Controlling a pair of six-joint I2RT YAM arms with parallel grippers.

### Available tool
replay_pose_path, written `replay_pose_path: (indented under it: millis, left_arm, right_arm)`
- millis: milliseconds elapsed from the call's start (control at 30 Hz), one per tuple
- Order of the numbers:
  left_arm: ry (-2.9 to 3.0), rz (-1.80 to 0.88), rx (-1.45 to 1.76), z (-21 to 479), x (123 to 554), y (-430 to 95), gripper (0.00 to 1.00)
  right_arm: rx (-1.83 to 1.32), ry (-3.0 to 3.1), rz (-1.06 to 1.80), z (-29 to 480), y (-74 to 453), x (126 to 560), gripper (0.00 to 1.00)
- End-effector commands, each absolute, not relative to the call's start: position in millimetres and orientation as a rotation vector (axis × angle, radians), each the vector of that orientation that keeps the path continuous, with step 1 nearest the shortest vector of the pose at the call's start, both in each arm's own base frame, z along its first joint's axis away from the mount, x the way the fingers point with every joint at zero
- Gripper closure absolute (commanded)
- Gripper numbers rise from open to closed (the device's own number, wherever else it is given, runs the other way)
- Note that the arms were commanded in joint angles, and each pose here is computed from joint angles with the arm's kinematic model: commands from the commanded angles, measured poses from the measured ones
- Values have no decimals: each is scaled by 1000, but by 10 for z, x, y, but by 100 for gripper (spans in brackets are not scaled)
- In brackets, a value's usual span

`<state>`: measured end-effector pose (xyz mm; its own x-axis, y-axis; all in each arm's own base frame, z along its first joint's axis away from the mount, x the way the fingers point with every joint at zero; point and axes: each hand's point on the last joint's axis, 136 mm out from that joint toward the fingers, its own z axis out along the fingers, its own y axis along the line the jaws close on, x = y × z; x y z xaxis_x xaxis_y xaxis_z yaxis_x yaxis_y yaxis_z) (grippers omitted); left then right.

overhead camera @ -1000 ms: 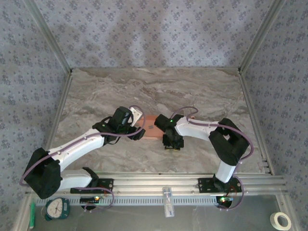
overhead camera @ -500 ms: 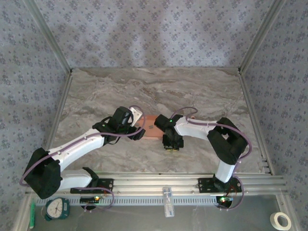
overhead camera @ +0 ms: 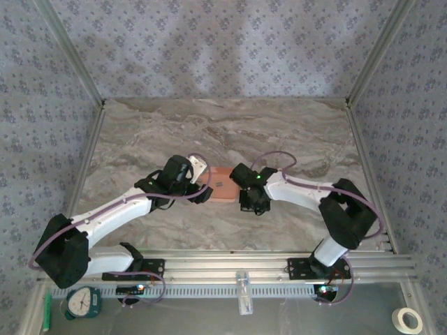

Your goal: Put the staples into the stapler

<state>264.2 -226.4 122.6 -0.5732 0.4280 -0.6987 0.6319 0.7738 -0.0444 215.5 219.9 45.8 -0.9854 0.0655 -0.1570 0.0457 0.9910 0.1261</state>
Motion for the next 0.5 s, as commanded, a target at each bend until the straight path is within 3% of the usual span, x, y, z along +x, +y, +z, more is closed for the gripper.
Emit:
replay_pose_path:
  millis: [0, 467]
  left_arm:
    - [2215, -452, 751, 1333, 2687, -2358, 13]
    - [2148, -507, 662, 1363, 2865, -2485, 5]
  right_arm:
    - [66, 2851, 186, 602, 2104, 2367, 82]
    - [37, 2601, 181, 984, 1768, 2748, 82]
